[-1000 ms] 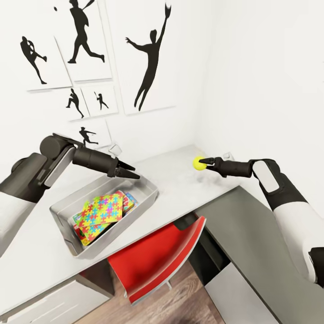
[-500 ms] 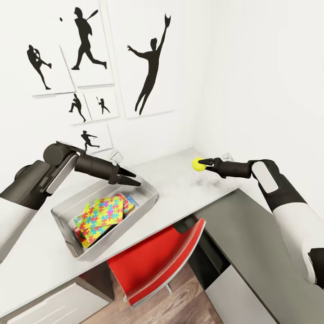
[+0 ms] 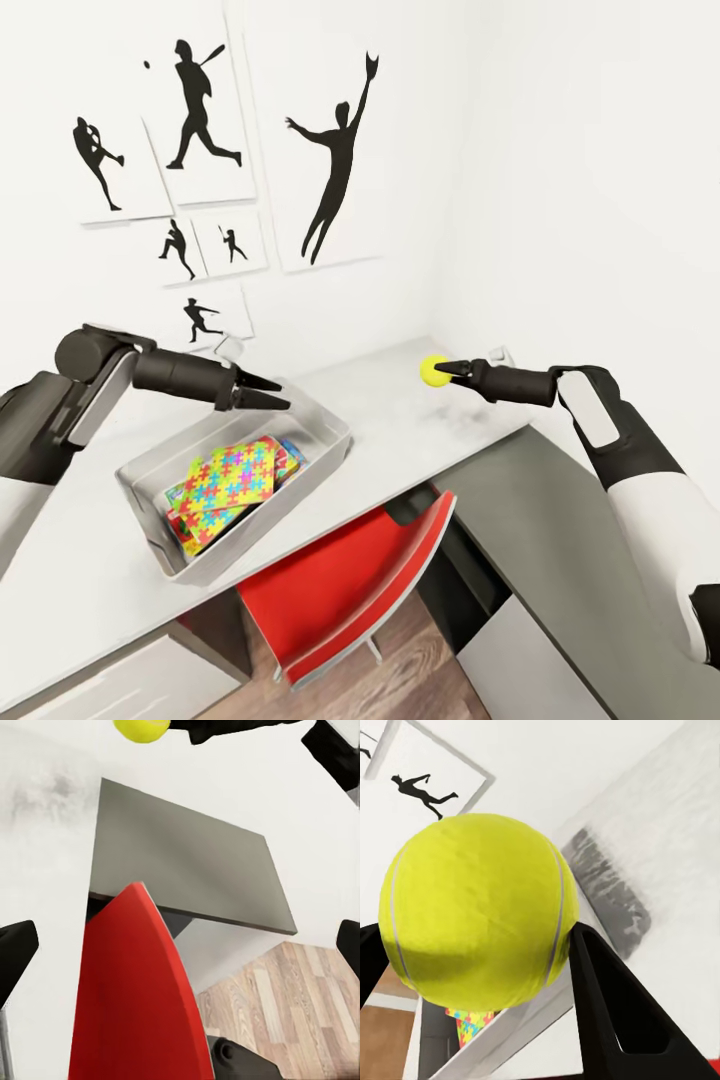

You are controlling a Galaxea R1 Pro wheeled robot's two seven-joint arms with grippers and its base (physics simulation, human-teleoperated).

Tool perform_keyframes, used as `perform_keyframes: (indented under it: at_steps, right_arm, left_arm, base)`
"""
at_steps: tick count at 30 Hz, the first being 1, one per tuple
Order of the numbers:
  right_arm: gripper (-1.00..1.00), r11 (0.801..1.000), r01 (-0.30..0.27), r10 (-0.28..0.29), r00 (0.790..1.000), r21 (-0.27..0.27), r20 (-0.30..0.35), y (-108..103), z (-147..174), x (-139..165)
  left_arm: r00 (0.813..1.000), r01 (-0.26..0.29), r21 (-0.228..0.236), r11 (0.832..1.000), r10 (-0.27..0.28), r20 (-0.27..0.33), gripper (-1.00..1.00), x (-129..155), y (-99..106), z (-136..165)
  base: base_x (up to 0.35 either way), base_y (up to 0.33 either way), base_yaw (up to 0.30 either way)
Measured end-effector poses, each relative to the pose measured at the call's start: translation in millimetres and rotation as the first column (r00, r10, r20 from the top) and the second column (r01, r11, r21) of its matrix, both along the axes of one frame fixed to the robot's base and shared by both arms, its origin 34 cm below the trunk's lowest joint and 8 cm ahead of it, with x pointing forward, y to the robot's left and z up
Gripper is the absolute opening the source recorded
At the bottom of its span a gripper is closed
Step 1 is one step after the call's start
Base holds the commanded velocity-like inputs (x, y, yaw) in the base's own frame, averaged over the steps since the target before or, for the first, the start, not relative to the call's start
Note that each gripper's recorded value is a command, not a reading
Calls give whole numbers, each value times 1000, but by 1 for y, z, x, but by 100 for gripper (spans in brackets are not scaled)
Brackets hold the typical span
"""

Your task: Put all the toys in the child's room - the three board games (two on the bed and one on the table), the two jigsaw puzzles on the table, and the tennis ball on the table - inside the toy box on the table in the child's room.

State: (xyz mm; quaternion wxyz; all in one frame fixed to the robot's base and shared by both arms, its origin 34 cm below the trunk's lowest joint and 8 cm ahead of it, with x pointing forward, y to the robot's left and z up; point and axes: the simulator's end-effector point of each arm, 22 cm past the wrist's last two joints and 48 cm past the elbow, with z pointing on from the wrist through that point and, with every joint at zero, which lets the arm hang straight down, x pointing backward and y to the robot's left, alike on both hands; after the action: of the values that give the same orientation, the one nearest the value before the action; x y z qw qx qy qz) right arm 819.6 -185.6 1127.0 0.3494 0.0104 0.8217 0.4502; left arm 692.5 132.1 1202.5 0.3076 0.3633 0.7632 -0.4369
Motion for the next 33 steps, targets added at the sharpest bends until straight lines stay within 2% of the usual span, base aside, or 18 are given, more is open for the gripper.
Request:
perform_keyframes:
  at_steps: [7, 21, 25, 33]
  right_arm:
    - [-100, 1000, -1, 1, 1000, 1, 18, -1, 10, -2]
    - [-100, 1000, -11, 10, 998, 8, 59, 4, 31, -7]
    - [-100, 1000, -2, 2, 995, 8, 95, 5, 33, -11]
    - [-100, 1000, -28, 29, 985, -6, 169, 14, 48, -32]
  left_arm:
    - [1000, -19, -13, 1000, 19, 0, 100, -3, 7, 3]
    - [1000, -26, -9, 1000, 26, -13, 100, -14, 10, -2]
    - [999, -30, -5, 1000, 30, -14, 100, -16, 13, -3]
    - [999, -47, 13, 999, 47, -16, 100, -21, 27, -4]
  base:
    - [0, 0, 0]
    - [0, 0, 0]
    - [0, 0, 0]
    - [0, 0, 0]
